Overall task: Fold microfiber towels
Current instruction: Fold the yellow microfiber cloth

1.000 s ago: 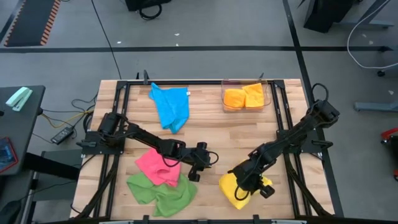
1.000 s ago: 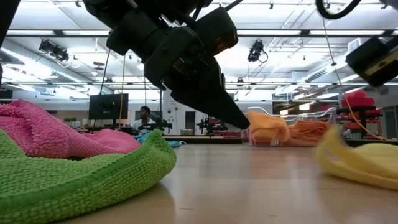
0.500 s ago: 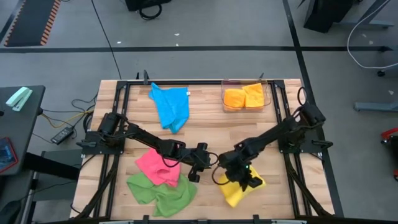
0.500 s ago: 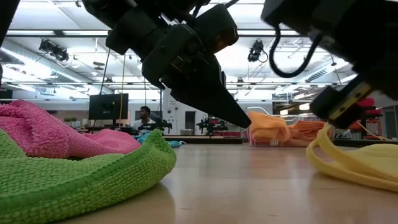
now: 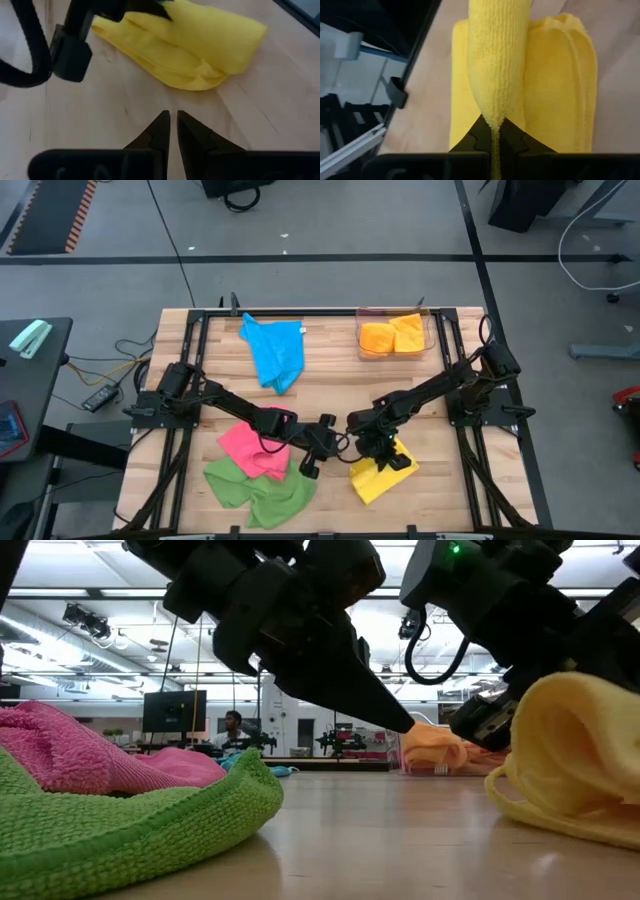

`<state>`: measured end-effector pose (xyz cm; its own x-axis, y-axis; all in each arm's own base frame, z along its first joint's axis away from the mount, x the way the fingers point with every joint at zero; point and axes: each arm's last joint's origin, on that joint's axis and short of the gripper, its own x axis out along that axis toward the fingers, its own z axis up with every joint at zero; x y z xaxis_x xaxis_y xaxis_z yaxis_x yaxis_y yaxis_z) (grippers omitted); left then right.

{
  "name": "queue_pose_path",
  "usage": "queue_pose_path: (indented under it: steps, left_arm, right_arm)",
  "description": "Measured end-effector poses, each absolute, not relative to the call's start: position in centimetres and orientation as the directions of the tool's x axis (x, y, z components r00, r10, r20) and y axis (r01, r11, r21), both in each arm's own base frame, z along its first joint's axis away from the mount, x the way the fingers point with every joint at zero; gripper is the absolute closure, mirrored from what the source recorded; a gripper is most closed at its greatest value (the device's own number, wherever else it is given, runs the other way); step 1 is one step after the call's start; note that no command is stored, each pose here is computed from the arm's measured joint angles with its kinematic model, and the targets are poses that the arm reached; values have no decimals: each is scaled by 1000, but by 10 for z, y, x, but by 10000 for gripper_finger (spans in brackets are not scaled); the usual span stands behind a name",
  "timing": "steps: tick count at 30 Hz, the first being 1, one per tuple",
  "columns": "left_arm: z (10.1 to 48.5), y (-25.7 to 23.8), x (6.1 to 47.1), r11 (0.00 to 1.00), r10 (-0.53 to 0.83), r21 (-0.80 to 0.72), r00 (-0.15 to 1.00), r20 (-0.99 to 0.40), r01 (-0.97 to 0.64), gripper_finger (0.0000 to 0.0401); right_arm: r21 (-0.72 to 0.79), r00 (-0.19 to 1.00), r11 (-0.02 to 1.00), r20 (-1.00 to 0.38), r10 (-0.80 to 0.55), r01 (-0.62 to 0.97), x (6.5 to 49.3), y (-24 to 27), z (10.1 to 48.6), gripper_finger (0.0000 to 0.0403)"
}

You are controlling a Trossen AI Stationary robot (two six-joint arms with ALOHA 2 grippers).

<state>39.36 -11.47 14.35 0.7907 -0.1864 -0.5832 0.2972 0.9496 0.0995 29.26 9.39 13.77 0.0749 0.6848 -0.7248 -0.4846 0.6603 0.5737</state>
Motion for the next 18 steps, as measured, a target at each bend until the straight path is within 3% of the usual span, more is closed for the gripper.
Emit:
queue_pose_path:
  steps: [7,18]
  left_arm:
    - [143,-114,394,953,-181,95,792,-584,289,360]
    - [143,-128,389,940,-209,100,782,-587,326,374]
  right_arm:
    - [490,110,729,-790,604,-478,292,92,135,368]
    - [521,23,790,-830,557,-325,283,81,133,230]
